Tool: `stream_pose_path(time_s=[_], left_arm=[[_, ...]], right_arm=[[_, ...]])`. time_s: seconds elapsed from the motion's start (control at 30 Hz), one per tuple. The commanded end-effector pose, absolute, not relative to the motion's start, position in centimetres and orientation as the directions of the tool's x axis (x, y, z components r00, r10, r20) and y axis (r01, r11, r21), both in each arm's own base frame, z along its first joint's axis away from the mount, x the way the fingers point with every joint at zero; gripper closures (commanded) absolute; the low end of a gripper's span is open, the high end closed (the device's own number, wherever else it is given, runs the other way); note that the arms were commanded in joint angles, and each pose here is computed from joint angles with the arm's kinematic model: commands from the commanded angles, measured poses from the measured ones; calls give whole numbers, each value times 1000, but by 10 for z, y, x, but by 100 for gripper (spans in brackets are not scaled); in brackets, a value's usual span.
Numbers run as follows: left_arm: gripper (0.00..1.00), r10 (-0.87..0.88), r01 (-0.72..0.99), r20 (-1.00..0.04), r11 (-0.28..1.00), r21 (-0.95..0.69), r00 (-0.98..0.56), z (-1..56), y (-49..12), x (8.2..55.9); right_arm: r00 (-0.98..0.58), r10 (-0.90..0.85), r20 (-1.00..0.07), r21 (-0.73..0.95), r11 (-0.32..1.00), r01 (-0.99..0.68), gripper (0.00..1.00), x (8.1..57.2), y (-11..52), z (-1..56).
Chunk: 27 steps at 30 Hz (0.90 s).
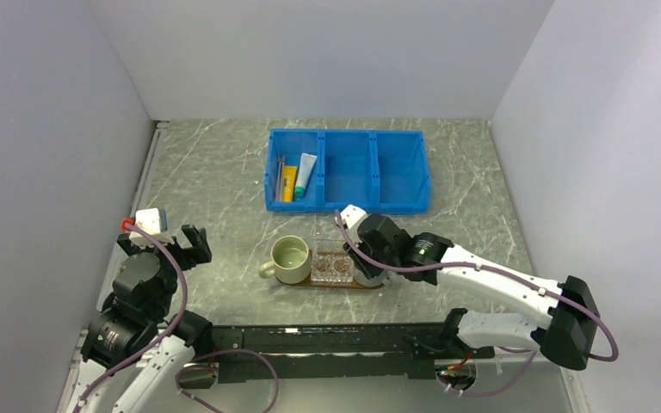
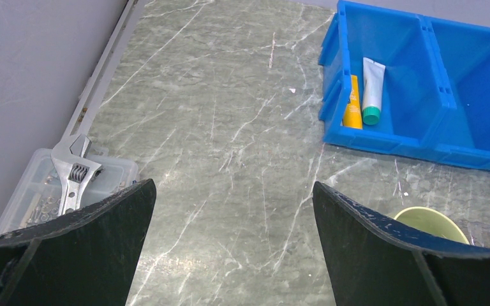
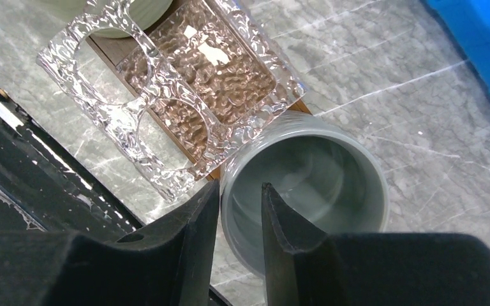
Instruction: Prepare toiletry sets of a toothbrush and toothpaste on the tray
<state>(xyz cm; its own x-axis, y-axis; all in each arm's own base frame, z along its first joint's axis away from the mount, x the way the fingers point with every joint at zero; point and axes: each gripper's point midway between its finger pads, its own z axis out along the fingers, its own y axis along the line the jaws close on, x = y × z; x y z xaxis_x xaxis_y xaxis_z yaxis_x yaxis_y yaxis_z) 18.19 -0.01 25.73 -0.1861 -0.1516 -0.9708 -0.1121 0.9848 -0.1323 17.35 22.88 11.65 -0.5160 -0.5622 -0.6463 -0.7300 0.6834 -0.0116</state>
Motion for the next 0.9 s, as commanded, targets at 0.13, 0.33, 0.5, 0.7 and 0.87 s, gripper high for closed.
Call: stream_pose_path(time_s=[0.13, 0.33, 0.5, 0.7, 0.87], left_arm=[[1, -156, -99, -975, 985, -142, -159, 265, -2, 184], [1, -155, -97, -975, 985, -141, -160, 265, -2, 184], [1, -154, -98, -975, 985, -140, -162, 265, -2, 184], [1, -156, -93, -975, 985, -143, -155, 266, -3, 184], [1, -156, -91, -975, 986, -143, -156, 266, -3, 184]], right_arm=[[-480, -514, -711, -36, 708, -705, 67, 184, 230, 155], [-470, -488, -736, -36, 721, -692, 66, 192, 237, 169], [-444, -464, -767, -45, 728, -684, 66, 203, 246, 183], [-416, -447, -792, -73, 746, -662, 65, 219, 254, 196], [-405, -432, -805, -106, 778, -620, 61, 239, 264, 208]])
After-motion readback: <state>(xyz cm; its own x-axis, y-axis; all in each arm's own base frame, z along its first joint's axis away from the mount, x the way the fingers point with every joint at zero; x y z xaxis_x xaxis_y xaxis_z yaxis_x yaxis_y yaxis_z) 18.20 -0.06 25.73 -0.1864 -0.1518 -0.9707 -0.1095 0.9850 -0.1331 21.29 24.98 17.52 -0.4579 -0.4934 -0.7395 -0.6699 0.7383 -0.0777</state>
